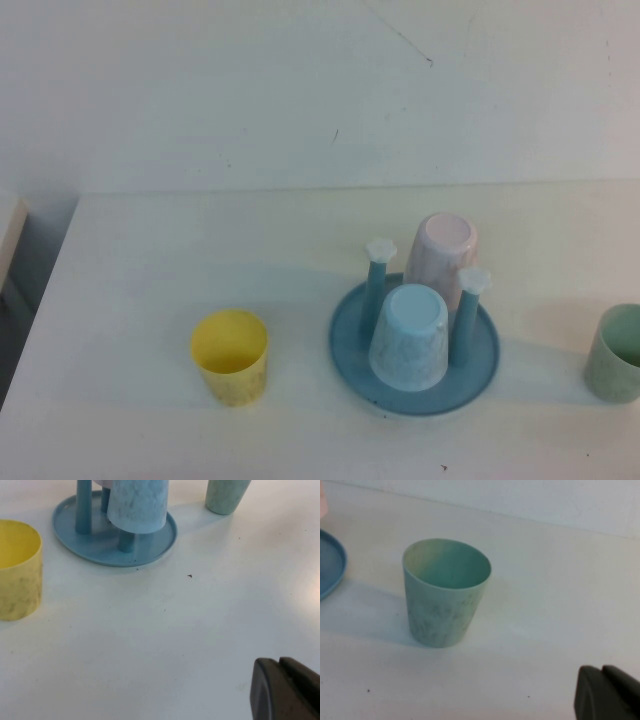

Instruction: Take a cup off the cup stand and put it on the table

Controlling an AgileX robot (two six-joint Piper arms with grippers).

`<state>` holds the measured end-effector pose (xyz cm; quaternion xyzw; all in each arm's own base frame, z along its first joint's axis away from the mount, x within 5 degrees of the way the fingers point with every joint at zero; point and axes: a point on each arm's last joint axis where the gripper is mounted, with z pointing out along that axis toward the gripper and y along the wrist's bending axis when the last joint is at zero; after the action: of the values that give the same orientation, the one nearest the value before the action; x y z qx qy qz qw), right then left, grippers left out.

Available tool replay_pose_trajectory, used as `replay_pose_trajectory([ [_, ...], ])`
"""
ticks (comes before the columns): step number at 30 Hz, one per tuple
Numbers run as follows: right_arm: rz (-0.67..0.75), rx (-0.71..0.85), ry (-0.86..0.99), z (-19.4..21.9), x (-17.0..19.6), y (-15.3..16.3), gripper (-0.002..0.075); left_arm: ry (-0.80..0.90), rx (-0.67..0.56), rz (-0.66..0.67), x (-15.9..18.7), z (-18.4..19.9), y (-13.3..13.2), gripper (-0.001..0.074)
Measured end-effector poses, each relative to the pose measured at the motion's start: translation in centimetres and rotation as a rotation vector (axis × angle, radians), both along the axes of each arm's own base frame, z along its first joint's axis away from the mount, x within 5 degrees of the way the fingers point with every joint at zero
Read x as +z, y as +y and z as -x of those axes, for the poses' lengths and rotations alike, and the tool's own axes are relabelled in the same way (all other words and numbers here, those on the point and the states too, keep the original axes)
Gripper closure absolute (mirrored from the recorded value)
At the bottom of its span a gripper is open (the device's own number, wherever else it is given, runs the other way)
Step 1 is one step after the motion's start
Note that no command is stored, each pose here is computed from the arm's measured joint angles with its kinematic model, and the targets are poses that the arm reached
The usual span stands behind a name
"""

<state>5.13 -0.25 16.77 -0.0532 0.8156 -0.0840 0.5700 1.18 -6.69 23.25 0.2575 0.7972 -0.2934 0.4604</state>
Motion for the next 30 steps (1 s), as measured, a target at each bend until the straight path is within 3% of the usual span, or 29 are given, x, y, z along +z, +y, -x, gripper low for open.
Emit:
replay_pose_trajectory([
  [13,0.0,0.0,0.001,0.0,0.0,0.0,0.0727,0.009,0.01,-0.015,-0.1,0.0,0.1,0.0737],
  [18,0.0,0.0,0.001,0.0,0.0,0.0,0.0727,-0.018,0.065,0.0,0.1,-0.5,0.4,0.0737],
  [22,0.0,0.0,0.002,0.0,0.0,0.0,0.0727,-0.145,0.223,0.073,1.3,-1.8,1.2,0.0737],
  [26,0.0,0.0,0.002,0.0,0.0,0.0,0.0727,-0.318,0.462,0.188,3.2,-3.1,2.8,0.0737],
  [30,0.0,0.0,0.002,0.0,0.0,0.0,0.0727,-0.407,0.594,0.239,4.1,-3.5,4.0,0.0737],
])
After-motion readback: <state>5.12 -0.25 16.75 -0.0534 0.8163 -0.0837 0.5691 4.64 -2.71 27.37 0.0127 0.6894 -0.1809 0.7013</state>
